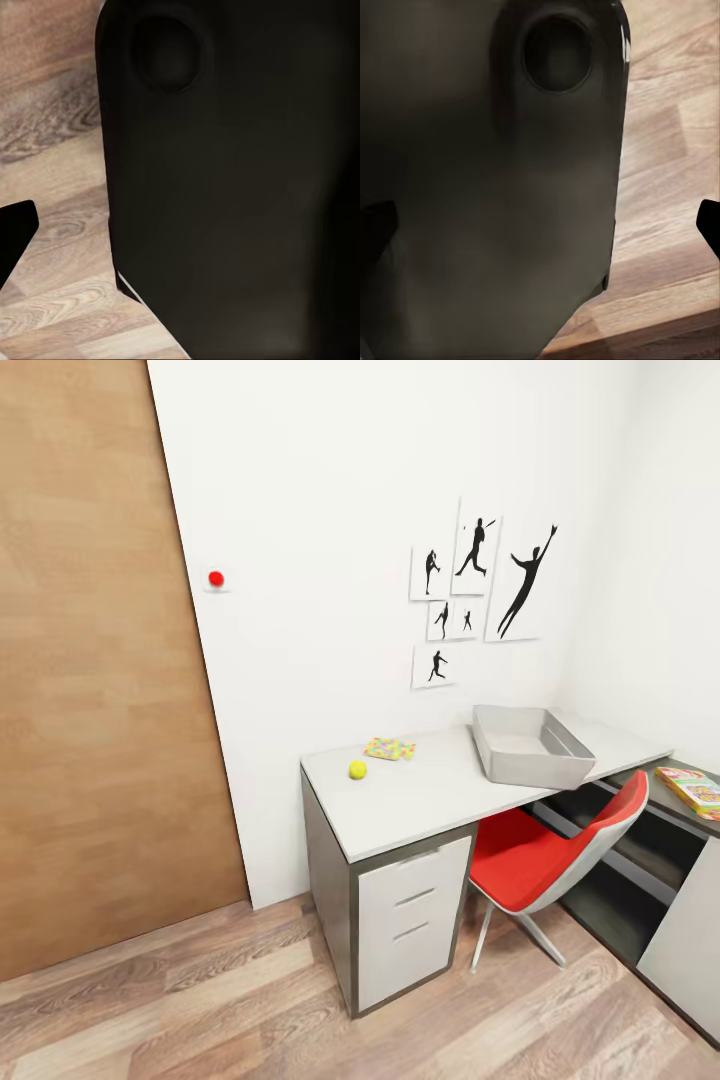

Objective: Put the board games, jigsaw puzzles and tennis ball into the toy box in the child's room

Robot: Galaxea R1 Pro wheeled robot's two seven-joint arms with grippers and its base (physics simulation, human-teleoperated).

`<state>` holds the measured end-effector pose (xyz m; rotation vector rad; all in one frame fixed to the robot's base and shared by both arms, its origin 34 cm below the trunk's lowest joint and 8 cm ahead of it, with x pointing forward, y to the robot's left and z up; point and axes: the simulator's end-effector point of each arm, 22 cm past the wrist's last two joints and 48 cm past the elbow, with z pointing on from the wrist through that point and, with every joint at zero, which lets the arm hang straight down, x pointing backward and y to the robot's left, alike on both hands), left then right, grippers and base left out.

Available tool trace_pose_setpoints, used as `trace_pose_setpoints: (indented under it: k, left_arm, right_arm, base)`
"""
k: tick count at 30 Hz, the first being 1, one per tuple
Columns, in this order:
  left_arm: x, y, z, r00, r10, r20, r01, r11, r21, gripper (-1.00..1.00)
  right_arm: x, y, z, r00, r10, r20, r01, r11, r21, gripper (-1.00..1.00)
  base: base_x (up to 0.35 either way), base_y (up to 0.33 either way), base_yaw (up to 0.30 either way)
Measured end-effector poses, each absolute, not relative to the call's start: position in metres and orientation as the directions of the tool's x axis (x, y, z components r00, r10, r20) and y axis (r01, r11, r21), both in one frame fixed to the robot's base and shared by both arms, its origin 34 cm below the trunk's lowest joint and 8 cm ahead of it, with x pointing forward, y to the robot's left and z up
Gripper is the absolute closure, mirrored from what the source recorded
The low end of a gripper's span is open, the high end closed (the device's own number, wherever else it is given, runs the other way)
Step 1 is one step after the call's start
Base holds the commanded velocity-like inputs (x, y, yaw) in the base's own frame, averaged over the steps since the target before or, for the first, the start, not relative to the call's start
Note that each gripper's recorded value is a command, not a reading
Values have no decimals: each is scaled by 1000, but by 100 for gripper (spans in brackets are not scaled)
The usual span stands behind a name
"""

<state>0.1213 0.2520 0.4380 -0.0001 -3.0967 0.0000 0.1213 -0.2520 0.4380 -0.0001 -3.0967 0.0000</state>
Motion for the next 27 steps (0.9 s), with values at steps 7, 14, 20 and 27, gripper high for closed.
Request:
trace_pose_setpoints:
  k: [7,14,20,27]
  left_arm:
    - [123,243,438,-999,1,43,1,1000,-13,-100]
    - [124,243,438,-999,1,42,1,1000,-12,-100]
    - [124,243,438,-999,0,42,-1,1000,-12,-100]
    - [124,243,438,-999,1,42,1,1000,-12,-100]
  right_arm:
    - [123,-238,438,-999,8,44,9,1000,19,-100]
    - [123,-217,439,-999,8,41,9,999,46,-100]
    - [123,-217,439,-999,4,40,6,999,46,-100]
    - [124,-216,439,-999,4,39,6,999,47,-100]
  base:
    - [0,0,0]
    - [0,0,0]
    - [0,0,0]
    - [0,0,0]
